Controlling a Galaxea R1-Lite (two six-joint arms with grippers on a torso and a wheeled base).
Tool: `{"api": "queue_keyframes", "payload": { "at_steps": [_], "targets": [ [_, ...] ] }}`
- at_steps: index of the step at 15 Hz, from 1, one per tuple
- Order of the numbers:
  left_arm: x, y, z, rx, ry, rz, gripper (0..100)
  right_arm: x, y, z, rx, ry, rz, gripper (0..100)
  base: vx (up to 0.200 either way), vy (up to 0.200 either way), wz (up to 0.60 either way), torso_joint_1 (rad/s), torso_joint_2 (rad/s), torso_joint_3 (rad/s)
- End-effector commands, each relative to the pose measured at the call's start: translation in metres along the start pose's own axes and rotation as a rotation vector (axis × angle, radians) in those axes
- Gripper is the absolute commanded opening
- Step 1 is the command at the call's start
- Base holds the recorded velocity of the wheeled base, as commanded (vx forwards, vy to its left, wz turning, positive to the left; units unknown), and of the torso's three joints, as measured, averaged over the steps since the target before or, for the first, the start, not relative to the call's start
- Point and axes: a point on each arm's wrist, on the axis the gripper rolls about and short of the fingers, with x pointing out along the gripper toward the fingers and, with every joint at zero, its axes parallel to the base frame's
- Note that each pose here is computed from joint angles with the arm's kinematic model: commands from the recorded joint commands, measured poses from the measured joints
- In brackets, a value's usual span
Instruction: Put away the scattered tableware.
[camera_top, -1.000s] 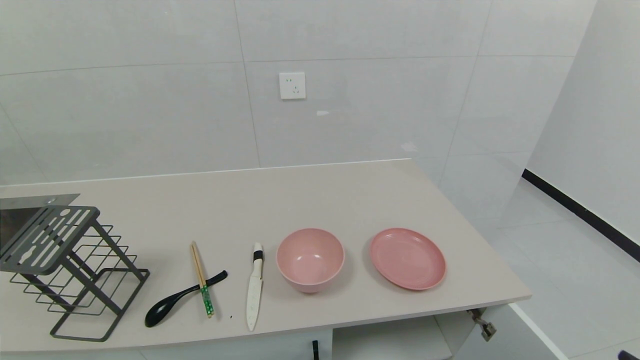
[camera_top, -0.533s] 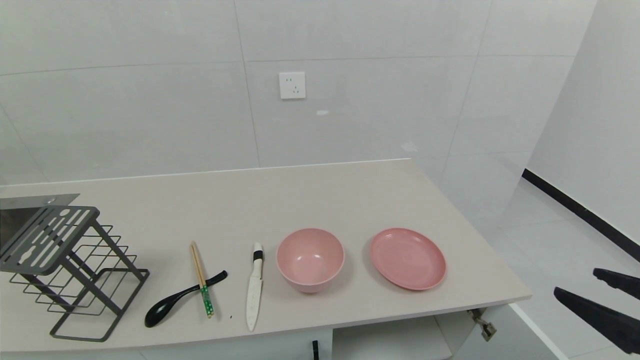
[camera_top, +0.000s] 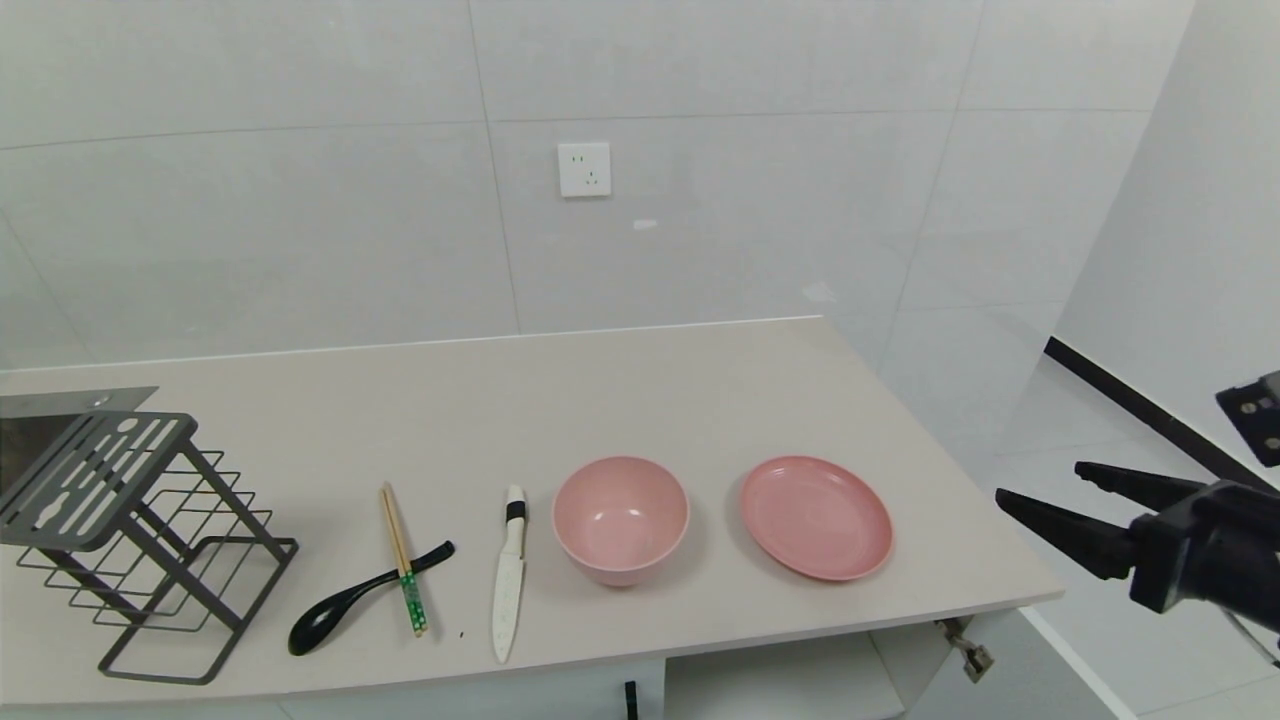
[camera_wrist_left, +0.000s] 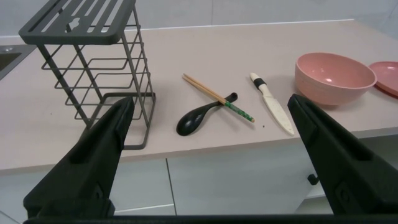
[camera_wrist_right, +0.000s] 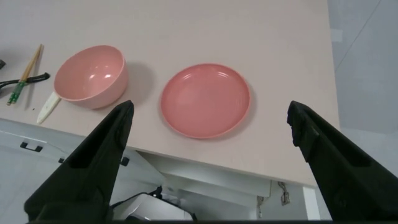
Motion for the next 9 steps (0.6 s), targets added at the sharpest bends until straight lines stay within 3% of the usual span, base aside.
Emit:
{"api": "queue_keyframes", "payload": {
  "at_steps": [1, 6, 9],
  "targets": [
    [0.0, 0.0, 0.0, 0.0, 0.001, 0.0, 100, 0.019, -0.005, -0.007, 0.015, 0.065, 0.002, 100, 0.0, 0.0, 0.0, 0.0, 0.0, 0.0],
    [0.0, 0.0, 0.0, 0.0, 0.001, 0.0, 100, 0.052, -0.007, 0.006, 0.005, 0.074, 0.029, 100, 0.0, 0.0, 0.0, 0.0, 0.0, 0.0],
    [0.0, 0.0, 0.0, 0.0, 0.001, 0.0, 100, 0.073, -0.01, -0.002, -0.02, 0.139, 0.041, 100, 0.0, 0.0, 0.0, 0.0, 0.0, 0.0]
  ]
}}
